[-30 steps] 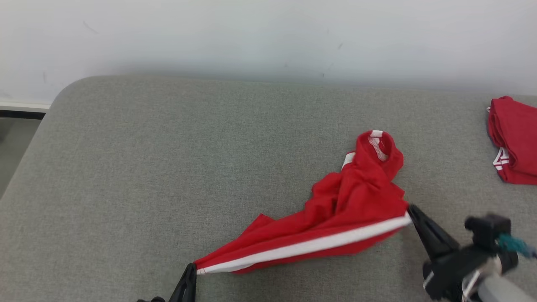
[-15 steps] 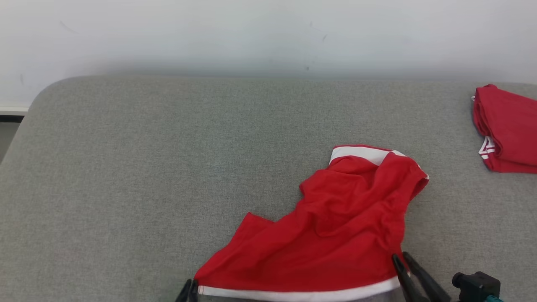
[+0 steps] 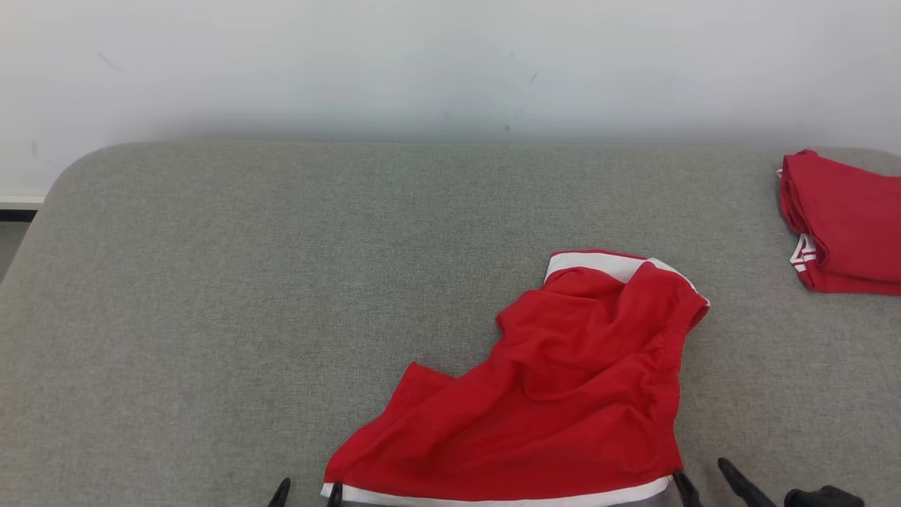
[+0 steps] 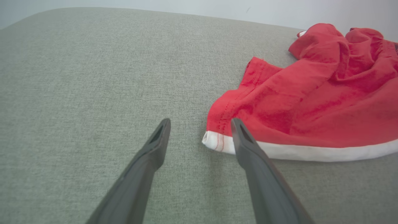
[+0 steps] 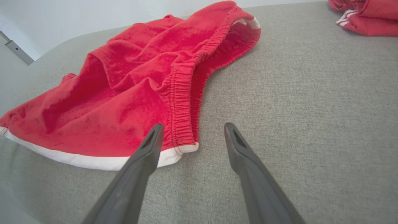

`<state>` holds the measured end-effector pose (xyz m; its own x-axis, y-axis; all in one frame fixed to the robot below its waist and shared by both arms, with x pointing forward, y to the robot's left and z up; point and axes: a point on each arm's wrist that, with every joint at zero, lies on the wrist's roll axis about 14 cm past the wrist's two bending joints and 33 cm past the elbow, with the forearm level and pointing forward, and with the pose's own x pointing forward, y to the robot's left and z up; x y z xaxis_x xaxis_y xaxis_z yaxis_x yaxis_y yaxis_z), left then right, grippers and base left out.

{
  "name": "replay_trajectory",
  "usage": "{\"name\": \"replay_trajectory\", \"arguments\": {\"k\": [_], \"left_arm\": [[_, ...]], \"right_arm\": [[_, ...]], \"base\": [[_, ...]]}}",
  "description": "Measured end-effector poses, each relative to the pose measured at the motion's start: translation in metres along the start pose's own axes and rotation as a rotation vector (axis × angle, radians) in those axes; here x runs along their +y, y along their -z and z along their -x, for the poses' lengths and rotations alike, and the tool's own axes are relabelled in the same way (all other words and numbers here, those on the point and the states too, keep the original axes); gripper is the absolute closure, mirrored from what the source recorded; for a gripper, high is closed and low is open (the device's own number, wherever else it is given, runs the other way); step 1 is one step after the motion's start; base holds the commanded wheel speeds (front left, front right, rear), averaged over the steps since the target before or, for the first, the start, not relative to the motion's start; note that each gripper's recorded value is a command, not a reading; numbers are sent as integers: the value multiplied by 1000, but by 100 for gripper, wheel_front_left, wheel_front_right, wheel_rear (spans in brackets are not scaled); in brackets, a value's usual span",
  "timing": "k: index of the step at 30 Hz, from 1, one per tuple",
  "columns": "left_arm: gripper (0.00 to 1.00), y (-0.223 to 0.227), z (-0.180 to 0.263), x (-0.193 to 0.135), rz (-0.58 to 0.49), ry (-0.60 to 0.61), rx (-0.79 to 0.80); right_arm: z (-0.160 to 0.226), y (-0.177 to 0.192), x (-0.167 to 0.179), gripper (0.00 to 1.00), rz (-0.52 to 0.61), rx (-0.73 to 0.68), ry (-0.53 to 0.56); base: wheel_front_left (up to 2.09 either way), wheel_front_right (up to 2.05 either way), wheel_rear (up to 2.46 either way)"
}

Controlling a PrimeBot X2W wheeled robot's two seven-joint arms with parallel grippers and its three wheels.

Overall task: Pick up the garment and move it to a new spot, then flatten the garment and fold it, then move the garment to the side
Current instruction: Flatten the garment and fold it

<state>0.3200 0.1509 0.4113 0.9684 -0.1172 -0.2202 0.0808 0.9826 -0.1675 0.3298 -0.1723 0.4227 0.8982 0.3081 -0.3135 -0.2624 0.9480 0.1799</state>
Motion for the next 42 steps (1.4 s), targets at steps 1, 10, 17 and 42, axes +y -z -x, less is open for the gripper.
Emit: {"name": "replay_trajectory", "arguments": {"k": [1,10,17,42], "left_arm": [[0,1,0,1,-3,0,3],[0,11,-11,2,-70,42,54],[0,16,-18,-5,-88,100,84],[100,-31,-33,-5,-28,108,-59]], "right_arm": [[0,3,1,0,1,14,-5],[-4,22,9,0,103,106,-81],[-13,26,8,0,201,151,-140],[-31,-33,34,100,182,-64,-244]], "base": [[0,0,0],[0,0,0],[0,0,0],[0,0,0]]}}
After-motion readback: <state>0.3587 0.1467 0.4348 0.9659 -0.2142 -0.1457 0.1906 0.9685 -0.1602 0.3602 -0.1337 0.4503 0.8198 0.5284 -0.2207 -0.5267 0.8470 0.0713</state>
